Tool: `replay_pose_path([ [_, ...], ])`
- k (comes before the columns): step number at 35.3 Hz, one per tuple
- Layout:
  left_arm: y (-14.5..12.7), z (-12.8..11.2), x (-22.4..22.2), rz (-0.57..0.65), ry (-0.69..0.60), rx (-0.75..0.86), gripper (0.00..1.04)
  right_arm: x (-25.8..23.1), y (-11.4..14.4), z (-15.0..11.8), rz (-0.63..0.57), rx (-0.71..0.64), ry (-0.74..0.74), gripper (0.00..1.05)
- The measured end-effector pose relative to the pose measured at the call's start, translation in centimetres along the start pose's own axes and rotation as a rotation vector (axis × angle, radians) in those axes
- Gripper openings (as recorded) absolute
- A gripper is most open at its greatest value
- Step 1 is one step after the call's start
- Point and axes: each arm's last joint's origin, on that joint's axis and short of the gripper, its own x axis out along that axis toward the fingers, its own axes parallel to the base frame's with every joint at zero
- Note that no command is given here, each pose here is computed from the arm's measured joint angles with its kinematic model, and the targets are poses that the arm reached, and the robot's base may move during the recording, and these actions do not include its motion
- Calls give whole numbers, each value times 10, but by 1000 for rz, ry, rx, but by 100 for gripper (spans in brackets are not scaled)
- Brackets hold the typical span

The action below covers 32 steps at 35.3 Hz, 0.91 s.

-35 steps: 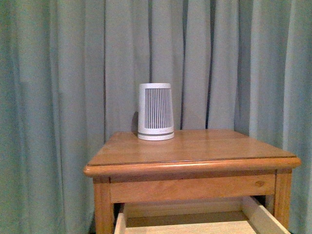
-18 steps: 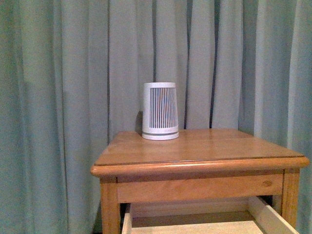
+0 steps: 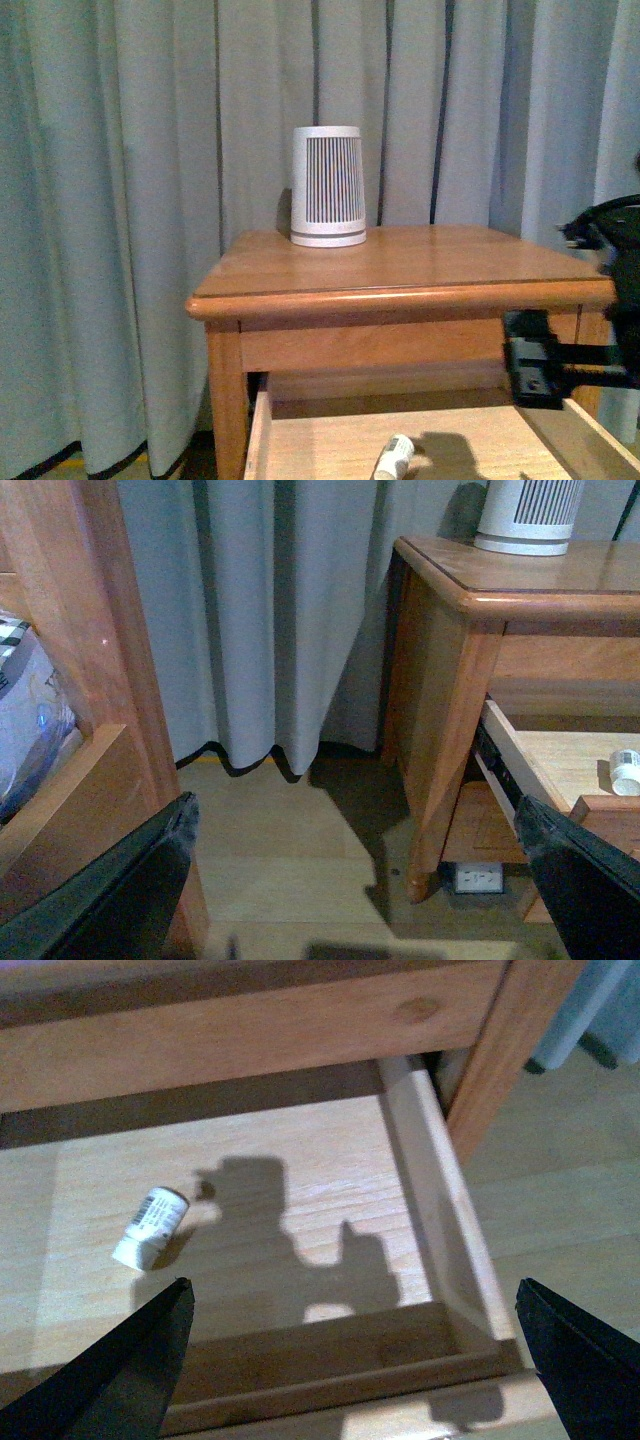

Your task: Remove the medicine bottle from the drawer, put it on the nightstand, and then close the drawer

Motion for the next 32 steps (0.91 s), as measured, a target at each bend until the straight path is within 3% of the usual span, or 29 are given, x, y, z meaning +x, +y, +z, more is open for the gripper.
replay_pose_path([
  [15,0,0,0,0,0,0,98,76,70,-16,4,-25,156,98],
  [32,0,0,0,0,0,0,98,131,96,-44,5,-26,245,98],
])
